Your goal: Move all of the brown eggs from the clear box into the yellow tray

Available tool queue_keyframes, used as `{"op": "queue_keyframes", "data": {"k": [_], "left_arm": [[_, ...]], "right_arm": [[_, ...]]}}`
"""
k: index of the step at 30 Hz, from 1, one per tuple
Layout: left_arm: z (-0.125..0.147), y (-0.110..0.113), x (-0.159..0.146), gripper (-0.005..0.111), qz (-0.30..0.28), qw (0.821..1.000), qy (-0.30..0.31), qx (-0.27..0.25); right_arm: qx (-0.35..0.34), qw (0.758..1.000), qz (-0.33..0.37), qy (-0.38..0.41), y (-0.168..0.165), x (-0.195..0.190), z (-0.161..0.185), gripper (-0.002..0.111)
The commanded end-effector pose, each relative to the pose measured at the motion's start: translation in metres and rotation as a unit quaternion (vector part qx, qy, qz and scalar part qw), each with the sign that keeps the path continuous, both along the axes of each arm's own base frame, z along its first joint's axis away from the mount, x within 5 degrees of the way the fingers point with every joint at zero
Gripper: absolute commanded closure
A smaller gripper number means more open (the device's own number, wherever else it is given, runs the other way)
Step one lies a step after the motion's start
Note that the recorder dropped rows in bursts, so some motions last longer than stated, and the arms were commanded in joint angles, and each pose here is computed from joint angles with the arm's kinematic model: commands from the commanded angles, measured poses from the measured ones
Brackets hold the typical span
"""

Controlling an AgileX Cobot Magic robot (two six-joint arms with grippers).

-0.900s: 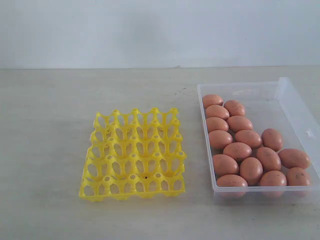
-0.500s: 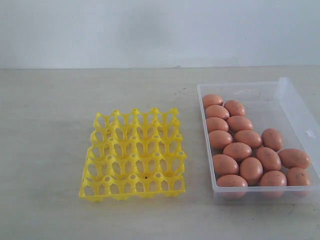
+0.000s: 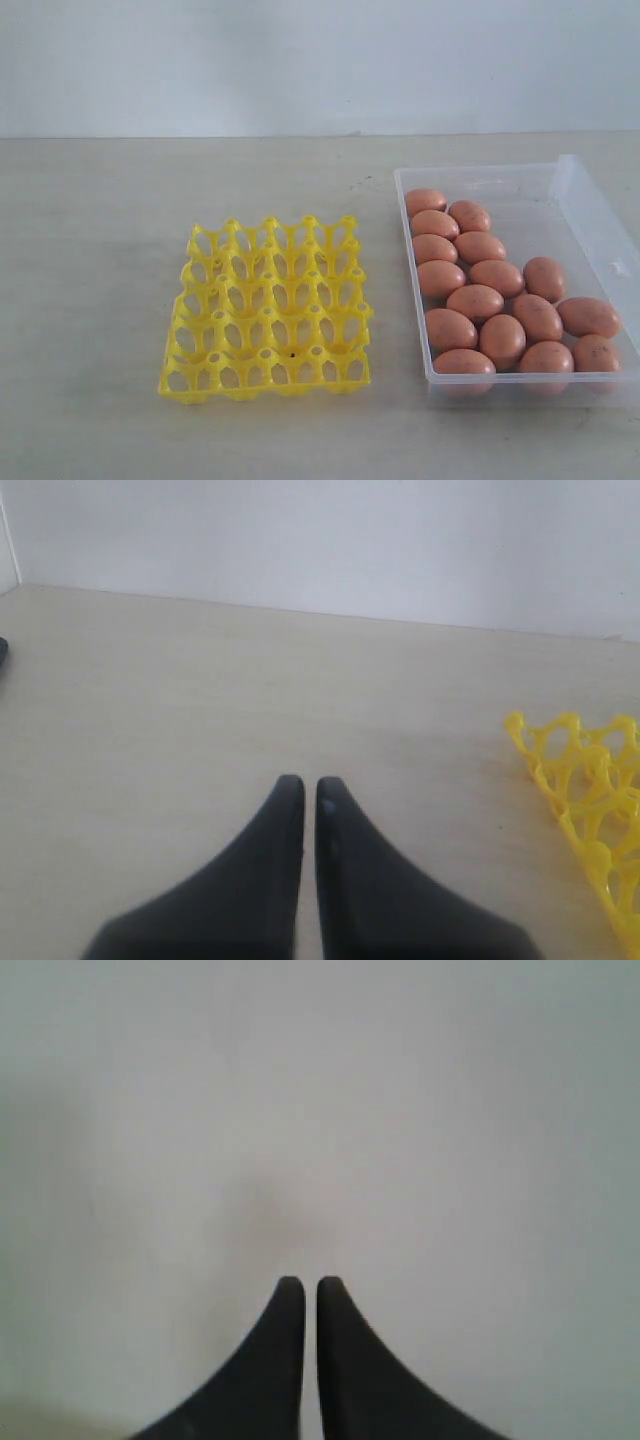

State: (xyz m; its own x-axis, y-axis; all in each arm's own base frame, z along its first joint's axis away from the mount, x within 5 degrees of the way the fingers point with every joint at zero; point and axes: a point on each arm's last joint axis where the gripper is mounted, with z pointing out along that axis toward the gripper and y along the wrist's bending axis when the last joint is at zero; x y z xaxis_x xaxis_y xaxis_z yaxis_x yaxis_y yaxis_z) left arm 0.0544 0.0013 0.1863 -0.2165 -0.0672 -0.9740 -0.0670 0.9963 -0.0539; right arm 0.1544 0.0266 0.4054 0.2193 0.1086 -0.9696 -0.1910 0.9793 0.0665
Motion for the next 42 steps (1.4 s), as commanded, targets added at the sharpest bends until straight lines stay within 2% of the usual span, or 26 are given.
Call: {"op": "queue_keyframes", "data": {"k": [1,3,4,6,9,10,13,15,17,20,24,29,32,42], "left_arm": [[-0.001,0.000,0.000,0.103,0.001,1.000,-0.003,0.002],[-0.001,0.000,0.000,0.103,0.001,1.000,-0.003,0.002],[-0.001,0.000,0.000,0.103,0.001,1.000,-0.003,0.002],[-0.001,0.000,0.000,0.103,0.001,1.000,-0.003,0.002],[-0.001,0.000,0.000,0.103,0.001,1.000,-0.003,0.002],[-0.001,0.000,0.000,0.103,0.001,1.000,-0.003,0.002],[-0.001,0.000,0.000,0.103,0.001,1.000,-0.003,0.002],[0.000,0.000,0.000,0.103,0.002,1.000,-0.004,0.002],[0.000,0.000,0.000,0.103,0.002,1.000,-0.004,0.002],[0.000,0.000,0.000,0.103,0.002,1.000,-0.004,0.002],[0.000,0.000,0.000,0.103,0.002,1.000,-0.004,0.002],[0.000,0.000,0.000,0.103,0.002,1.000,-0.004,0.002],[0.000,0.000,0.000,0.103,0.002,1.000,-0.004,0.002],[0.000,0.000,0.000,0.103,0.001,1.000,-0.003,0.002]], "right_arm": [[-0.271,0.890,-0.088,0.355,0.004,0.121,-0.040,0.108],[-0.246,0.839,-0.104,0.475,0.002,0.160,-0.062,0.108],[-0.248,0.809,-0.076,0.528,0.003,0.178,-0.078,0.108],[-0.238,0.774,-0.011,0.587,0.004,0.195,-0.092,0.108],[-0.192,0.749,0.092,0.627,0.009,0.216,-0.101,0.108],[-0.173,0.754,0.109,0.625,0.008,0.231,-0.109,0.108],[-0.205,0.744,0.109,0.627,0.005,0.244,-0.125,0.103],[-0.220,0.733,0.114,0.634,0.004,0.250,-0.138,0.090],[-0.219,0.728,0.116,0.640,0.005,0.256,-0.151,0.071],[-0.213,0.733,0.107,0.637,0.005,0.269,-0.173,0.054],[-0.212,0.740,0.097,0.631,0.004,0.284,-0.203,0.054],[-0.244,0.749,0.074,0.612,-0.001,0.295,-0.219,0.054],[-0.240,0.751,0.069,0.611,-0.001,0.299,-0.227,0.054],[-0.232,0.740,0.069,0.628,-0.001,0.303,-0.255,0.055]]}}
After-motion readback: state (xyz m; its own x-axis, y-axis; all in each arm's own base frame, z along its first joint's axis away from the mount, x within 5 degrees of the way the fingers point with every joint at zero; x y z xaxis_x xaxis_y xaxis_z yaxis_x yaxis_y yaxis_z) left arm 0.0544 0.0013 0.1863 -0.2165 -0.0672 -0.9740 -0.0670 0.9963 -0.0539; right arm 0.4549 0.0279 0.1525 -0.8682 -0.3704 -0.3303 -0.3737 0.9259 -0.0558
